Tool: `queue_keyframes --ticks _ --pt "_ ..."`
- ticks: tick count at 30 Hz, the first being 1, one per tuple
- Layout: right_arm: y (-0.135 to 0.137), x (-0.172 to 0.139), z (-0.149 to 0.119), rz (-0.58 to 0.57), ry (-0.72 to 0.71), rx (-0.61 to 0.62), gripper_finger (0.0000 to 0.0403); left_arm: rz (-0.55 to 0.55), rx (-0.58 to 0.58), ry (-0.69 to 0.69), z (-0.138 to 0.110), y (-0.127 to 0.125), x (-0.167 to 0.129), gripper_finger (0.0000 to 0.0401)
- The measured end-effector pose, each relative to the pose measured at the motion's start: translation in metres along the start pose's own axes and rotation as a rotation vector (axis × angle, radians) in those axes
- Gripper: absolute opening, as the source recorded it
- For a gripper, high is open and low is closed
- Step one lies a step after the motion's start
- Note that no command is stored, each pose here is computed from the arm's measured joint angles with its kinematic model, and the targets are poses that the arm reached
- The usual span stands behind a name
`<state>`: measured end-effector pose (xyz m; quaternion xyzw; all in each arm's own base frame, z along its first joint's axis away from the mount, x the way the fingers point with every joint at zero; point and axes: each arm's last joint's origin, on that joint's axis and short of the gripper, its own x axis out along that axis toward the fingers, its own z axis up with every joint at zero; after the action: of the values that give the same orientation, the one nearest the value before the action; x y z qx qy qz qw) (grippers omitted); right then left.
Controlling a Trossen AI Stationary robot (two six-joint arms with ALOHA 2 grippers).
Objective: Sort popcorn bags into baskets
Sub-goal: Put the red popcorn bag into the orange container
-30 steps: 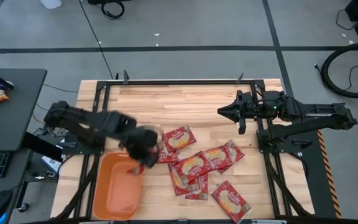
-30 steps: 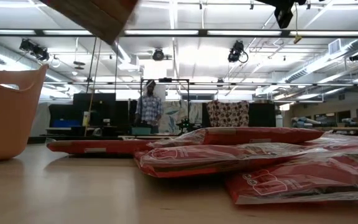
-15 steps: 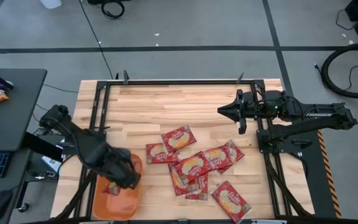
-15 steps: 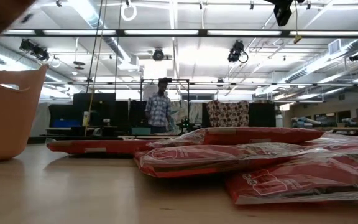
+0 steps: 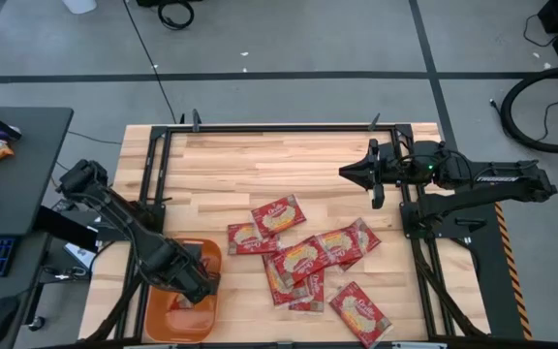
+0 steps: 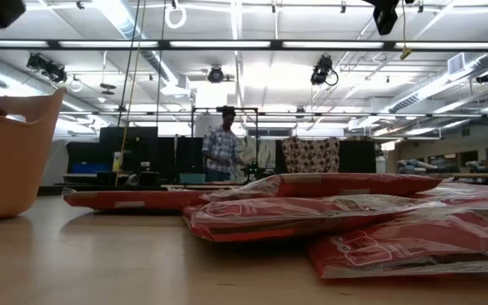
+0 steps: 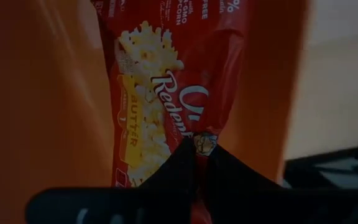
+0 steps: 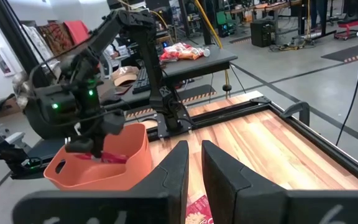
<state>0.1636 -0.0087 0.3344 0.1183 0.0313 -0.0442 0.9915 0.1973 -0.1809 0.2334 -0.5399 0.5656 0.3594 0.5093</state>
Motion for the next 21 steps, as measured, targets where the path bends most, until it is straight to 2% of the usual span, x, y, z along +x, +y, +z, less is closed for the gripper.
queue_keyframes --ticks 5,9,15,21 --pt "0.000 0.000 0.000 0.000 0.001 0.025 0.0050 0.120 -0.062 0.067 0.004 0.010 0.010 0.0057" --pt "0.000 0.000 0.000 0.000 0.001 0.025 0.0050 0.117 -0.044 0.091 0.004 0.009 0.006 0.0100" --pt "0.000 0.000 0.000 0.000 0.001 0.025 0.0050 -0.058 0.062 0.122 0.006 -0.010 -0.032 0.0157" --pt "0.000 0.000 0.000 -0.002 0.001 0.012 0.0050 -0.335 0.308 -0.030 0.017 -0.039 -0.079 0.0157"
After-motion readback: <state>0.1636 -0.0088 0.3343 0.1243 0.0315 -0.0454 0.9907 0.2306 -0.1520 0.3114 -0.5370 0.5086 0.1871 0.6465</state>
